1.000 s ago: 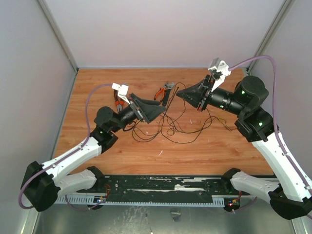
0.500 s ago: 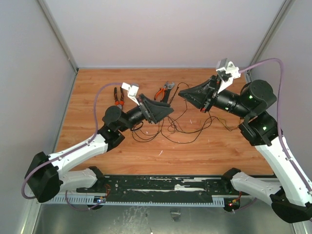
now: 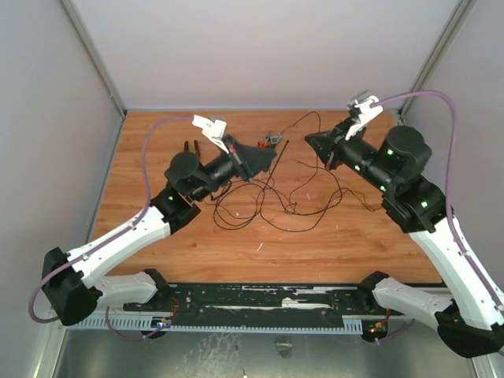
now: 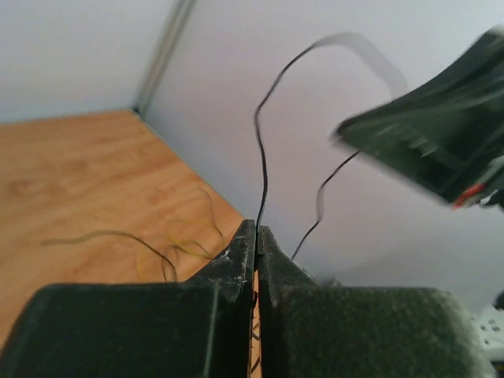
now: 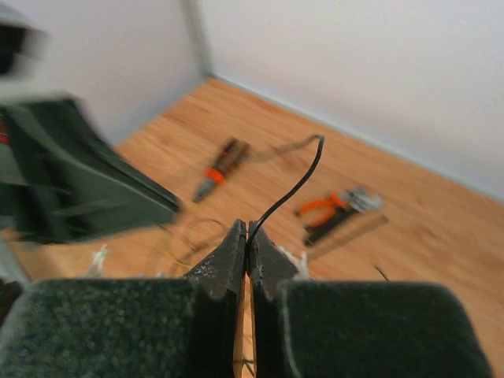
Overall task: Zip-tie the wires
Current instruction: Straighten the cable at the center of the board.
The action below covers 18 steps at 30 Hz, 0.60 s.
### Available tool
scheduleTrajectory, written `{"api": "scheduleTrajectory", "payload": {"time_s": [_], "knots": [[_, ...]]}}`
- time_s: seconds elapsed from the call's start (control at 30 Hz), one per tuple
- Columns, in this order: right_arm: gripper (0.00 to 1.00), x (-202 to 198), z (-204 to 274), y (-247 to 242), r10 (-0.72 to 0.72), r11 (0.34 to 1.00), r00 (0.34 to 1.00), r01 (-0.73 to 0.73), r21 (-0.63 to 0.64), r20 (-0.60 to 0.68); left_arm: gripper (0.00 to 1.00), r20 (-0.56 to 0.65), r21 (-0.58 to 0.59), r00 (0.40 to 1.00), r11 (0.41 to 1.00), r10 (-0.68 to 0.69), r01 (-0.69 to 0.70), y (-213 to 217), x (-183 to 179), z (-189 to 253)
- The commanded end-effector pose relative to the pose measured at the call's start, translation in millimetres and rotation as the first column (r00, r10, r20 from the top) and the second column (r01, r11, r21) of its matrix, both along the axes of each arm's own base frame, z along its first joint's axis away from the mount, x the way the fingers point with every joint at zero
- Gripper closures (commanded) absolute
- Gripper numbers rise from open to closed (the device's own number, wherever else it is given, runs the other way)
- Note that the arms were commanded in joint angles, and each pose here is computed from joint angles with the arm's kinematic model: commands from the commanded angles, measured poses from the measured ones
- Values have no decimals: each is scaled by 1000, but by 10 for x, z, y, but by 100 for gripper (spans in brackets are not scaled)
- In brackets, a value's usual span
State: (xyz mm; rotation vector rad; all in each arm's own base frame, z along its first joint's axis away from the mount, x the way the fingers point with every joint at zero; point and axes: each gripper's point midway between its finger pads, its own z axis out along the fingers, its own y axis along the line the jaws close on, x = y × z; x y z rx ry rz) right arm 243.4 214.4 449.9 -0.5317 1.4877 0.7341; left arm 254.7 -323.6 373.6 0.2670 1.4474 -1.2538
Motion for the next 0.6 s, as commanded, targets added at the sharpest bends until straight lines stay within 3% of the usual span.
{"api": "scheduleTrajectory", "payload": {"time_s": [0.0, 0.13, 0.4, 0.57], "knots": [[100, 467, -569, -525, -380, 912, 920, 356, -206, -93, 100, 89, 103, 985, 983, 146, -155, 198, 164, 307], [100, 625, -823, -889, -573, 788, 817, 527, -320, -64, 100, 94, 142, 990, 983, 103, -116, -5, 192, 334], [100, 565, -1090, -1543, -781, 544, 624, 695, -471, 19, 100, 54, 218, 998, 975, 28, -39, -772, 220, 63], [99, 595, -1348, -1752, -818, 473, 574, 703, -531, 31, 100, -4, 261, 997, 962, 82, -78, -834, 369, -203]]}}
